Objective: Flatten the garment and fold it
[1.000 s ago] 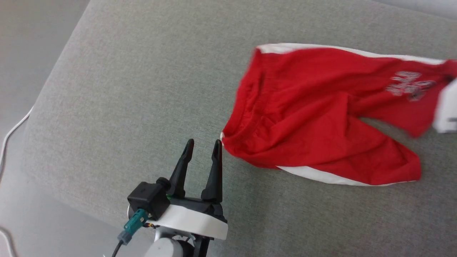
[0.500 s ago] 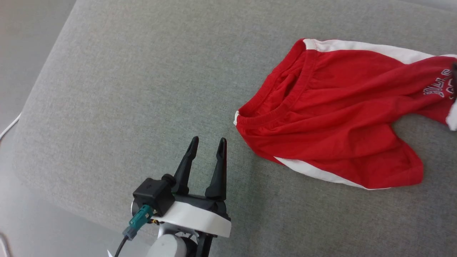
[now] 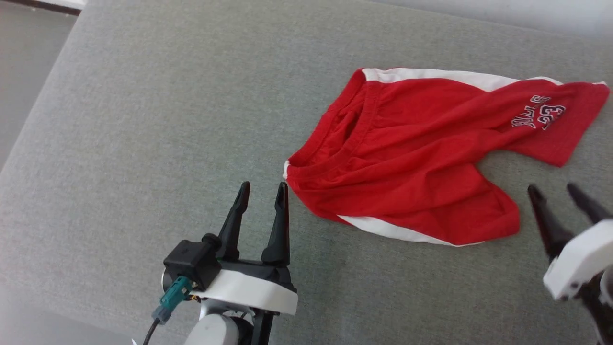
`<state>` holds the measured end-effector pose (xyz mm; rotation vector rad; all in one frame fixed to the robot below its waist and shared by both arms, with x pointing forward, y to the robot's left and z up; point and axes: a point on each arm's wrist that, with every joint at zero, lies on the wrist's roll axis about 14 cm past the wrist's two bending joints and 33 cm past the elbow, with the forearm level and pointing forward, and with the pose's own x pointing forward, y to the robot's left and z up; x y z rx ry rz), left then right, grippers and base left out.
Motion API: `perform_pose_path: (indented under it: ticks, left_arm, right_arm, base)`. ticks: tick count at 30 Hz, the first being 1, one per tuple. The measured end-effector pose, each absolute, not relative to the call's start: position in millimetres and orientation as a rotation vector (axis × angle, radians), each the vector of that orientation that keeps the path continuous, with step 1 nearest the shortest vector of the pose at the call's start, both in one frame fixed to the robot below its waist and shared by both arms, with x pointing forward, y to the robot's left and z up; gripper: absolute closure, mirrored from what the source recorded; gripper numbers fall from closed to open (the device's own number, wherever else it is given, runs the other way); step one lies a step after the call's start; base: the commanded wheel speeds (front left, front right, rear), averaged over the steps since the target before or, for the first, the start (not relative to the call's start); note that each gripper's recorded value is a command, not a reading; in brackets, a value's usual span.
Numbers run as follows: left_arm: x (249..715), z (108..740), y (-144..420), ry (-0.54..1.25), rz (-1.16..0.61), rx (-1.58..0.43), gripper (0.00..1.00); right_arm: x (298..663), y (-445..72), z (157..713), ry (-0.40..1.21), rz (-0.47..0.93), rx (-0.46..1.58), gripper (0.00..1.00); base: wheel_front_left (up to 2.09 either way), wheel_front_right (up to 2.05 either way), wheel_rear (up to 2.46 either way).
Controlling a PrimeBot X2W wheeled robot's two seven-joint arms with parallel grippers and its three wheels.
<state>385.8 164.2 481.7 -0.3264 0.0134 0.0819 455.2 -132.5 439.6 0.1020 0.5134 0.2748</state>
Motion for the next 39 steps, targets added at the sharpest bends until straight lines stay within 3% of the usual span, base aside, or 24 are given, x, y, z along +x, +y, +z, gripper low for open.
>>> perform_pose_path:
  ticks: [4, 14, 15, 16, 18, 25, 31, 39]
  left_arm:
    - [387.8, 481.2, 159.2, 0.015, 0.062, -0.332, 0.00]
    - [380.6, 474.8, 171.7, 0.034, 0.102, -0.317, 0.00]
    - [379.5, 474.6, 173.8, 0.035, 0.109, -0.314, 0.00]
    - [378.4, 474.7, 176.0, 0.035, 0.116, -0.312, 0.00]
    - [376.3, 475.1, 179.7, 0.033, 0.128, -0.308, 0.00]
    - [370.6, 475.7, 180.4, 0.034, 0.132, -0.311, 0.00]
    - [375.0, 480.5, 168.5, 0.021, 0.079, -0.315, 0.00]
    - [383.2, 484.9, 140.4, 0.025, -0.020, -0.336, 0.00]
  right_arm:
    - [432.7, -127.3, 431.3, 0.562, 0.290, 0.127, 0.00]
    - [423.6, -98.7, 391.8, 0.716, 0.387, 0.075, 0.00]
    - [422.4, -98.0, 386.8, 0.738, 0.387, 0.067, 0.15]
    - [422.7, -97.5, 384.5, 0.748, 0.386, 0.061, 0.58]
    - [424.7, -95.1, 383.7, 0.748, 0.381, 0.066, 1.00]
    - [427.9, -98.8, 394.1, 0.707, 0.344, 0.092, 1.00]
    - [426.0, -134.3, 419.6, 0.639, 0.229, 0.157, 1.00]
    - [357.7, -246.5, 409.5, 0.759, -0.104, 0.140, 0.97]
  base:
    - [0.00, 0.00, 0.00]
    - [0.00, 0.00, 0.00]
    - [0.00, 0.00, 0.00]
    - [0.00, 0.00, 0.00]
    - [0.00, 0.00, 0.00]
    - [0.00, 0.00, 0.00]
    - [0.00, 0.00, 0.00]
    - [0.00, 0.00, 0.00]
